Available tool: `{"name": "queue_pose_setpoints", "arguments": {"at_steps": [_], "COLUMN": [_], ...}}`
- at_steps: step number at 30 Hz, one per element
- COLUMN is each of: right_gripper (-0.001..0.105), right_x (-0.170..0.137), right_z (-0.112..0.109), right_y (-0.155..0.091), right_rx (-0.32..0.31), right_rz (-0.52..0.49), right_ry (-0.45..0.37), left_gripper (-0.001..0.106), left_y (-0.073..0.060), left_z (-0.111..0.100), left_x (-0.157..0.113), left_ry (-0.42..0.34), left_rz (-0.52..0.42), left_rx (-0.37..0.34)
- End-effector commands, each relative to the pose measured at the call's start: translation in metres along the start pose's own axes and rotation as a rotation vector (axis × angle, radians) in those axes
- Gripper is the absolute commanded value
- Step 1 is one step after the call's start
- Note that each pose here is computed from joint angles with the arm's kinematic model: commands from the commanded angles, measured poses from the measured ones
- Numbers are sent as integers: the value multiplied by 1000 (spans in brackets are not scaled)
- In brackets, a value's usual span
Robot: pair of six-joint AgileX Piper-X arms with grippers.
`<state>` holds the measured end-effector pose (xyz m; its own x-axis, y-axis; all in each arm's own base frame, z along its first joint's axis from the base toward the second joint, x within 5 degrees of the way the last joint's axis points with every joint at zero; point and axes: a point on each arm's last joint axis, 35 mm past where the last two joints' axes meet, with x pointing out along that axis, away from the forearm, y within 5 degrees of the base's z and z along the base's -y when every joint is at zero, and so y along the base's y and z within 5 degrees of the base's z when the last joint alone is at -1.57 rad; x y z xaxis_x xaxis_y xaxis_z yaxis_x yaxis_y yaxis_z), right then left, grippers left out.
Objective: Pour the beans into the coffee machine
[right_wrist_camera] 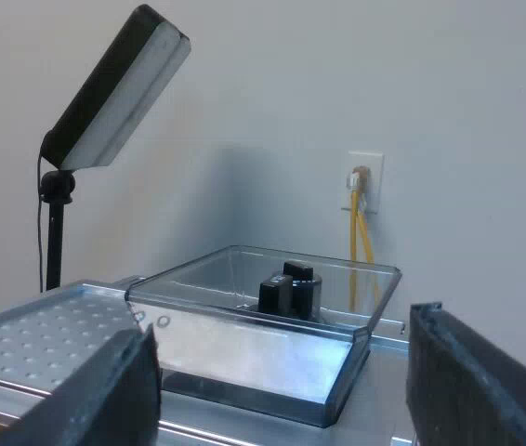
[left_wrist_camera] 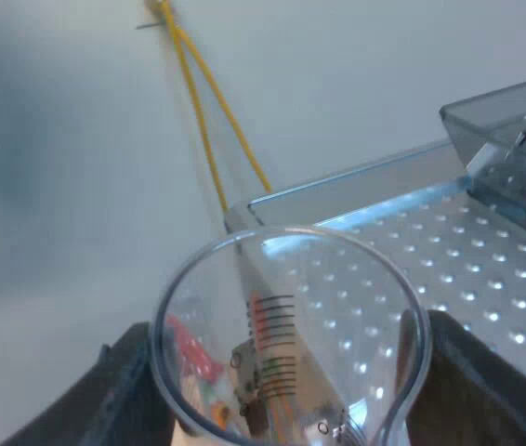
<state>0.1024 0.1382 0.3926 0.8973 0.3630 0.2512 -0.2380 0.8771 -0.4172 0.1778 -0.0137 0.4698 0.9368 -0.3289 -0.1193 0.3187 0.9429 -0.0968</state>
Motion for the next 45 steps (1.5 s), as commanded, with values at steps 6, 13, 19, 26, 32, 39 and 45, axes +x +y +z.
{"name": "queue_pose_setpoints", "arguments": {"at_steps": [6, 13, 19, 26, 32, 39, 45], "right_gripper": [59, 59, 59, 59, 59, 59, 59], "right_x": [0, 0, 0, 0, 0, 0, 0], "right_z": [5, 5, 5, 5, 4, 4, 4], "right_y": [-5, -5, -5, -5, -5, -5, -5], "right_rx": [13, 13, 13, 13, 10, 10, 37], "right_rz": [-23, -23, -23, -23, -20, -20, -20], "right_ry": [-17, -17, -17, -17, -13, -13, -14], "left_gripper": [27, 27, 27, 27, 27, 27, 27], "left_y": [-13, -24, -31, -48, -65, -77, -87], "left_z": [38, 63, 82, 91, 92, 83, 70], "left_x": [28, 64, 90, 123, 149, 170, 187], "left_ry": [-39, -46, -40, -16, -8, 11, 39], "left_rz": [-75, -133, -121, -160, -130, -81, -109], "left_rx": [64, 73, 74, 77, 239, 409, 534]}}
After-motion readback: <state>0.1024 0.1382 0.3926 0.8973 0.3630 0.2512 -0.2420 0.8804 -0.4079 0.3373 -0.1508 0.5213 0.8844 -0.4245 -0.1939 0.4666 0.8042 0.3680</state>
